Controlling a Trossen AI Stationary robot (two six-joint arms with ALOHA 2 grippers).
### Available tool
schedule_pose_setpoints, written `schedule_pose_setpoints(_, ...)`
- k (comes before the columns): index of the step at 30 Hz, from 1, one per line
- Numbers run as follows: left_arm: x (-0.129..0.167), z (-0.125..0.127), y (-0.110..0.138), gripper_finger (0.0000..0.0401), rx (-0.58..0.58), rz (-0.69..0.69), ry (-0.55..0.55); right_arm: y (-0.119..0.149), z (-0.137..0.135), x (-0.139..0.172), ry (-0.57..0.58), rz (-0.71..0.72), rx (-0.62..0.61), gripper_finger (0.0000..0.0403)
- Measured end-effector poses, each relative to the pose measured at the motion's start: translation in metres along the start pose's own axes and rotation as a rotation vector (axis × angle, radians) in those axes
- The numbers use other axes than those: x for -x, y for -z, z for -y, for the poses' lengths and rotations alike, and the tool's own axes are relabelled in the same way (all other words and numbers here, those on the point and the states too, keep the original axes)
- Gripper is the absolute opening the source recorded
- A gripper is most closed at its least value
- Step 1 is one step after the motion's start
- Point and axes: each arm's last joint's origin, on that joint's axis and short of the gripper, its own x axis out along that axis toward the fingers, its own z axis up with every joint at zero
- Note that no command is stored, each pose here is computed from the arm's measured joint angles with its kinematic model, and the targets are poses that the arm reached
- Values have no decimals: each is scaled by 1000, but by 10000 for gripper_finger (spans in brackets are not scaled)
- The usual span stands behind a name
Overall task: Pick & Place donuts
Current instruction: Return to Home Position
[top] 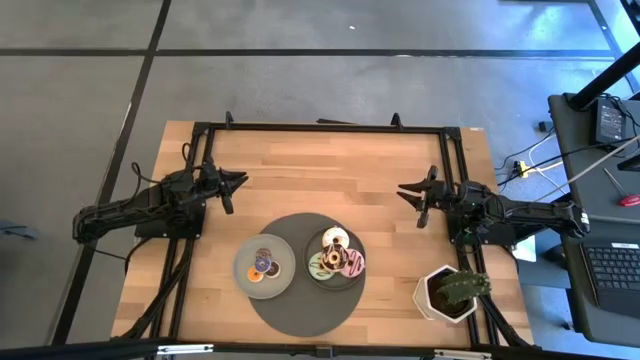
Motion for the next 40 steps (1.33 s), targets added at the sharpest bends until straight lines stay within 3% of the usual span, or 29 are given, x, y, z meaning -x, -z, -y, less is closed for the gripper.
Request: schedule_pose_setpoints(40, 0, 0, 0, 62, 0, 0, 0, 0, 0, 0, 0, 0, 0, 100)
